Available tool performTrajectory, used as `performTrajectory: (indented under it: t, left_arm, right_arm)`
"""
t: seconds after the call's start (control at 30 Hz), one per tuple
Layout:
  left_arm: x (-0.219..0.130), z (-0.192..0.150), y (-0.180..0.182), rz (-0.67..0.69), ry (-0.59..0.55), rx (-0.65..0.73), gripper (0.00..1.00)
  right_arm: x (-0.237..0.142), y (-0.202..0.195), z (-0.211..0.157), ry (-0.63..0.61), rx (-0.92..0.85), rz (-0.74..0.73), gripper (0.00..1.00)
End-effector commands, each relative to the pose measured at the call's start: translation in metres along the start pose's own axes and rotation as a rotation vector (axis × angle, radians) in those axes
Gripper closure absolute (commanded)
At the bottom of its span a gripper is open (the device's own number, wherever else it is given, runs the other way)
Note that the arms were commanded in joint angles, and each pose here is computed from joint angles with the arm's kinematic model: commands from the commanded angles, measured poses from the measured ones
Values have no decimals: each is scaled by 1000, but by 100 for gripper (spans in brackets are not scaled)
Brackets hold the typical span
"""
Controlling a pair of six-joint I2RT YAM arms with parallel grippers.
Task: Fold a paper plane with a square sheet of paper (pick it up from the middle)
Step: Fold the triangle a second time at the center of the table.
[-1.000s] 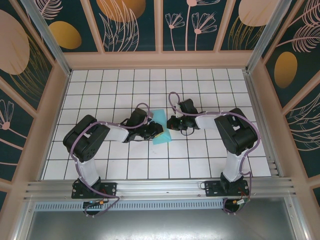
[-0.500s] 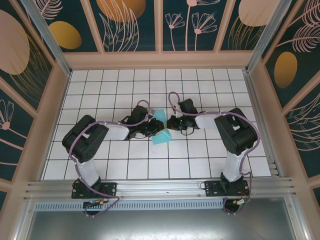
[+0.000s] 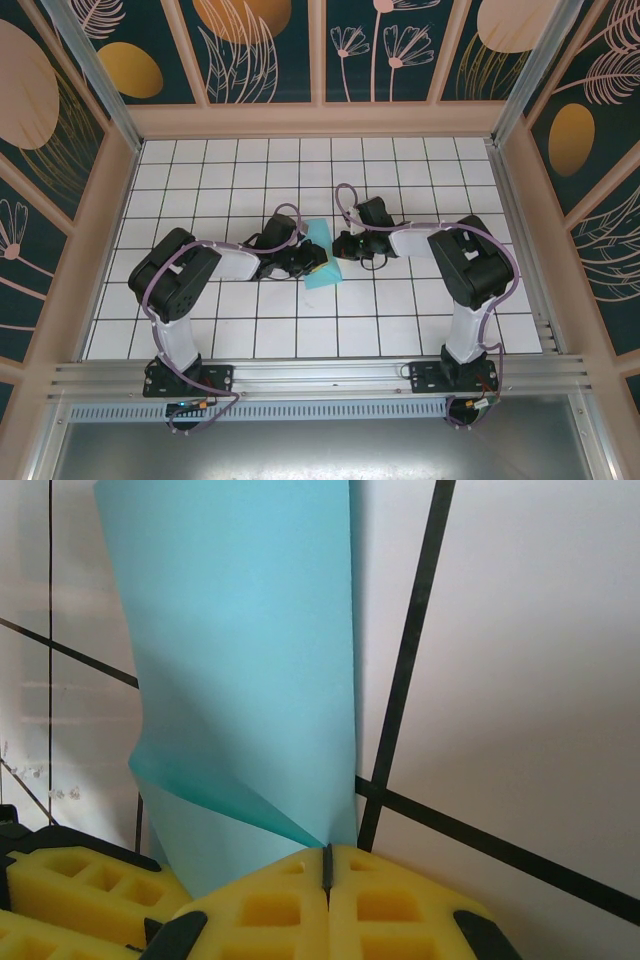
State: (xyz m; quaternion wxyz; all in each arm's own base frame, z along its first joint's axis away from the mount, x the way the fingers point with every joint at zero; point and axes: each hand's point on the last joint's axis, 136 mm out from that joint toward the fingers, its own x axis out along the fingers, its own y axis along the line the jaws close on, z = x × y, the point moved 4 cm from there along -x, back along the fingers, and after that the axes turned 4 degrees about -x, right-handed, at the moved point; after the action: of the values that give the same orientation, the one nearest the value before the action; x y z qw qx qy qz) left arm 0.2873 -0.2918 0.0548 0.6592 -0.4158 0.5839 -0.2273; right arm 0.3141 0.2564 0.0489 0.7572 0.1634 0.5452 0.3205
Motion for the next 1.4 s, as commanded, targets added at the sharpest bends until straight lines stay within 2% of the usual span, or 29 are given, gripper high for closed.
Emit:
performTrajectory:
  t: [0.0, 0.97, 1.37]
  left_arm:
    - [2, -1, 13, 39, -1, 1, 81]
    - [4, -3, 25, 77, -2, -19, 81]
    - [3, -5, 45, 151, -26, -66, 84]
  right_arm:
    - [6, -1, -3, 29, -10, -7, 100]
    - [12, 0, -1, 46, -13, 3, 100]
    - [-22, 13, 15, -60, 33, -14, 80]
